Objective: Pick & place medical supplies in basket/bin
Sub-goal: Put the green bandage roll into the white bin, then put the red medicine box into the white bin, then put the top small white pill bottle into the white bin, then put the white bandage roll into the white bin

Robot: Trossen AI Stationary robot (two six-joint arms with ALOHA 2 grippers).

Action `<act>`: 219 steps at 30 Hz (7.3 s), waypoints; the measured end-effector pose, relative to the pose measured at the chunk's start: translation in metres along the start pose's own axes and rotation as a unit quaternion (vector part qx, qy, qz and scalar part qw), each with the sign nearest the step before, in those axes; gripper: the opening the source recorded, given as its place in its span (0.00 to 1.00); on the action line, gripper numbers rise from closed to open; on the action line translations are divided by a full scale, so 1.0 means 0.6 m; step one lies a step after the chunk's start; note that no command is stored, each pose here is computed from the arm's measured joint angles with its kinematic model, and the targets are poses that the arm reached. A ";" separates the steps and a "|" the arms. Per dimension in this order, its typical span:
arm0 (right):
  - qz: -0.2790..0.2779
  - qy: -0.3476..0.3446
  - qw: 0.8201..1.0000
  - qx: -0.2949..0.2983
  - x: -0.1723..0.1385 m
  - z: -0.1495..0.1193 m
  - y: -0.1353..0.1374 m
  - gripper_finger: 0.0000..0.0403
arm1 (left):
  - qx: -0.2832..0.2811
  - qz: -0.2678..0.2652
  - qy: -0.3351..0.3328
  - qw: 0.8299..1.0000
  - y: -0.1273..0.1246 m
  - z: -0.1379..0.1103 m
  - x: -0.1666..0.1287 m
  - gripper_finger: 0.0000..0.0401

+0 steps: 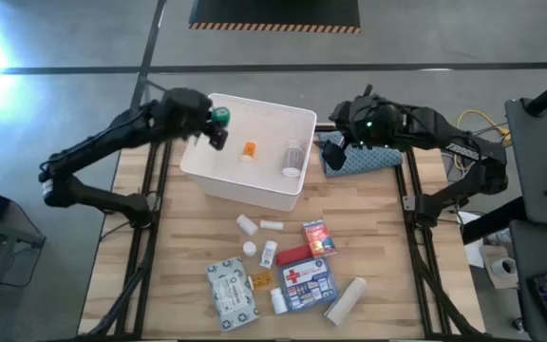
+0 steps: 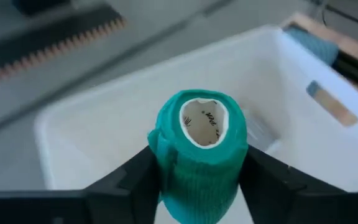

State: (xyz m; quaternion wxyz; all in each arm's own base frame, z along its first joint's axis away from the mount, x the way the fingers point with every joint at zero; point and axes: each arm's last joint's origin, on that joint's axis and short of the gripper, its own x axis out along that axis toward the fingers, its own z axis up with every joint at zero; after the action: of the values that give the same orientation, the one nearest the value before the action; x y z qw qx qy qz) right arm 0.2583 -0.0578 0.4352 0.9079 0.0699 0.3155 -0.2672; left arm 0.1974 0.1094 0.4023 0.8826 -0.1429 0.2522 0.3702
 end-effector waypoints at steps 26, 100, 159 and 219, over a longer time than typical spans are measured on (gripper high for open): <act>0.133 0.404 0.884 0.193 0.133 -0.317 0.082 0.94 | 0.009 -0.146 0.132 0.980 -0.146 -0.120 -0.106 0.64; 0.290 -0.189 0.852 0.393 0.000 -0.121 0.035 0.02 | 0.014 -0.168 0.153 0.974 -0.179 -0.181 -0.085 0.64; 0.026 0.148 0.986 0.074 0.002 -0.149 0.059 0.81 | 0.499 -0.235 0.092 0.829 -0.222 -0.373 0.089 0.64; 0.319 0.334 0.831 -0.311 -0.015 -0.467 0.320 0.81 | 0.296 -0.041 0.136 0.945 -0.102 0.008 0.063 0.76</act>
State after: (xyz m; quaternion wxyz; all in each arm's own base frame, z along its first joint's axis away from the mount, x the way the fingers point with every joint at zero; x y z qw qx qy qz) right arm 0.2039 0.1920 0.2108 0.7558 -0.0346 0.6261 0.1888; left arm 0.2661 0.0916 0.3895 0.8570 0.0652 0.4617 0.2193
